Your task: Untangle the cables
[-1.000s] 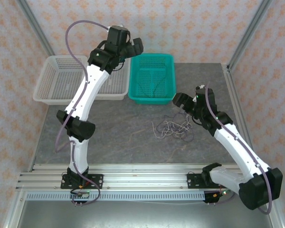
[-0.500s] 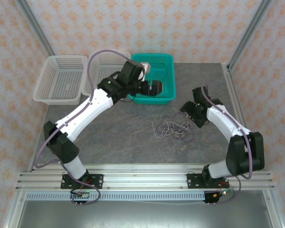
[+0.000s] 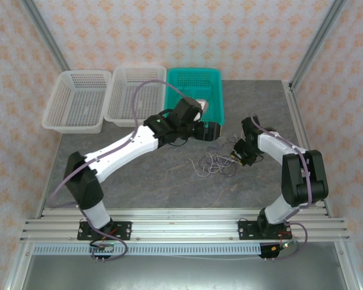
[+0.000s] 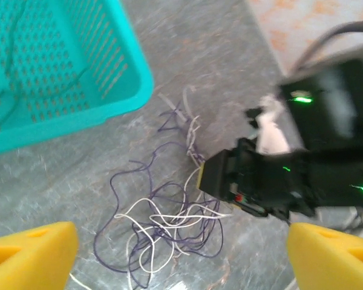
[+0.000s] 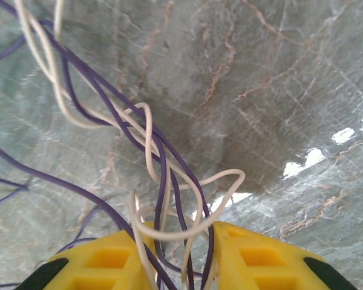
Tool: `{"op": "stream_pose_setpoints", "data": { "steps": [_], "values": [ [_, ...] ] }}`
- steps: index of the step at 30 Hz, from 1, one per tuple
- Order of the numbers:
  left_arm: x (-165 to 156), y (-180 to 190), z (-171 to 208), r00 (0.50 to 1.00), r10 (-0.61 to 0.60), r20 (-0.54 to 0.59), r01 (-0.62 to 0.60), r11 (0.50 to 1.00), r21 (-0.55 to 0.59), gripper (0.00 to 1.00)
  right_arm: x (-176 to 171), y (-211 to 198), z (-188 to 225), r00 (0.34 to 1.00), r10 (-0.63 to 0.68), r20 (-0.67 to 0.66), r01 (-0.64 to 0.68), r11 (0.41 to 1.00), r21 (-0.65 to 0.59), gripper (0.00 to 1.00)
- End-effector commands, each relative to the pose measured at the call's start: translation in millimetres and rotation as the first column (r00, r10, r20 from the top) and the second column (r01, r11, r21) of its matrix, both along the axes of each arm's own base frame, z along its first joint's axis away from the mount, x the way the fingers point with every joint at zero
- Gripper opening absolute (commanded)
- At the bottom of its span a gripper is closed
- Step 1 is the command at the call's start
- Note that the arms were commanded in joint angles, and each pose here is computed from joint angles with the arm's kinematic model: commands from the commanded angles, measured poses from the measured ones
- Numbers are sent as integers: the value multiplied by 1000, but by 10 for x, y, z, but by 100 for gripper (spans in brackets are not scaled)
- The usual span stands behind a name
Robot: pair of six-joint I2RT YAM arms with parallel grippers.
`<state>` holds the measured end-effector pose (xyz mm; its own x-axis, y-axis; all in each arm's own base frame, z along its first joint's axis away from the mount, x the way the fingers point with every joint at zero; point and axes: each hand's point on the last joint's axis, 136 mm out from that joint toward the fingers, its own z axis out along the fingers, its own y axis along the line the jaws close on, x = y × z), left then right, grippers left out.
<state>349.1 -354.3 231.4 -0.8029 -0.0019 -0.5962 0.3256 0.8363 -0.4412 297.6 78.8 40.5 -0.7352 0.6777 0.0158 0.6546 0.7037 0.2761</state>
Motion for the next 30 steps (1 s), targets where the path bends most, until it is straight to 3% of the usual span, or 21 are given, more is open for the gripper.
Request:
{"op": "stream_pose_setpoints", "data": {
  "steps": [1,5,9,13,25,30],
  "values": [
    [149,76,-442,971,200,-128,-194,979,56,76,-2,10,49,1000,21,23,-21,1000,2,28],
    [241,-121,-560,961,228,-154,-230,973,3,69,-71,54,-17,999,31,18,-32,999,32,23],
    [350,-173,-886,938,295,-179,-288,955,69,63,-104,39,2,999,47,28,-47,999,24,23],
    [377,-349,-1088,946,285,-157,-276,958,75,54,-115,29,13,998,52,37,-53,998,19,23],
    [381,-707,-1522,953,233,-194,-229,972,45,54,-114,27,26,997,68,41,-69,998,14,23],
    [433,-655,-1614,943,272,-190,-260,962,88,32,-127,-7,23,997,69,28,-69,998,-7,23]
  ]
}}
